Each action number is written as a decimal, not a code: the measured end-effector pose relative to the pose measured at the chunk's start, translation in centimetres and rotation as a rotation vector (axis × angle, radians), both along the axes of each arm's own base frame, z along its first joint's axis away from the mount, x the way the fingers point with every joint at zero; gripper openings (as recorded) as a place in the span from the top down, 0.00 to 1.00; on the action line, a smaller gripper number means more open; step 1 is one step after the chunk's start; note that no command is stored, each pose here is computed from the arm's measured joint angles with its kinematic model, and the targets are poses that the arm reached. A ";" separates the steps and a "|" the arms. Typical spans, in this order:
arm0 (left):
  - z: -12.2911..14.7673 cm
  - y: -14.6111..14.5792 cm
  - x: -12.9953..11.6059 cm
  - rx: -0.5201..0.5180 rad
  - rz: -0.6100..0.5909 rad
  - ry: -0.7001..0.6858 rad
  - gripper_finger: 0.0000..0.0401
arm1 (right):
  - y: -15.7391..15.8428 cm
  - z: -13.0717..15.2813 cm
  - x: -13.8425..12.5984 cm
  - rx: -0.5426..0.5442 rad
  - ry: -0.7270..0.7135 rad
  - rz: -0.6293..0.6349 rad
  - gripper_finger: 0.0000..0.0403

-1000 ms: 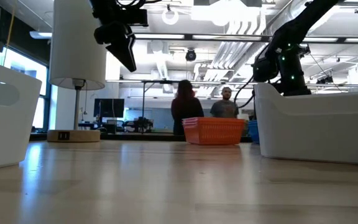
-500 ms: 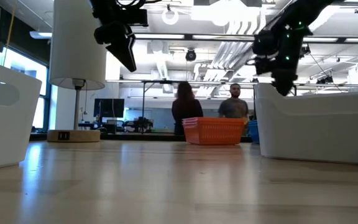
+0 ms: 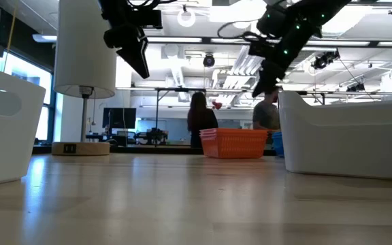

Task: Stack baskets by color
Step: Adjust the stacked orange bins, then stack the left white bin on top of the other white bins

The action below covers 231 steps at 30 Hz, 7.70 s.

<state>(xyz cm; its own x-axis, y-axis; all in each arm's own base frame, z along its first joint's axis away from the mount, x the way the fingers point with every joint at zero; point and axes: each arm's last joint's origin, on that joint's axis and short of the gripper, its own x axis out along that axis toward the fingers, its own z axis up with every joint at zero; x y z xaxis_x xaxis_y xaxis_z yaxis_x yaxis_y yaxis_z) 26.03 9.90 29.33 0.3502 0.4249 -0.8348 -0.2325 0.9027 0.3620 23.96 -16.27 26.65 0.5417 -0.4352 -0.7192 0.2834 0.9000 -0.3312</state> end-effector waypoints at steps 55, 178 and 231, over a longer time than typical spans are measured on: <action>0.0 0.0 0.0 0.006 -0.015 0.008 0.68 | -6.4 -8.2 12.7 0.208 0.169 -0.052 0.85; -1.1 -18.3 -2.0 -0.472 -0.140 0.151 0.68 | 13.3 7.0 5.0 0.211 0.338 -0.134 0.85; -9.7 -23.5 -6.5 -0.351 0.116 0.569 0.53 | 14.7 9.2 1.9 0.266 0.293 -0.178 0.85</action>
<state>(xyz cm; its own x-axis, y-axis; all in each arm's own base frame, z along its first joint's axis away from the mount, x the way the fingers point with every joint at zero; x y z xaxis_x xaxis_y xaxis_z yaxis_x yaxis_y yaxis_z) 19.57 -13.59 19.59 -0.2158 0.1029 -0.9710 -0.1948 0.9699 0.1461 25.83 -1.62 35.89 0.2312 -0.2815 -0.9313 0.3700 0.9107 -0.1834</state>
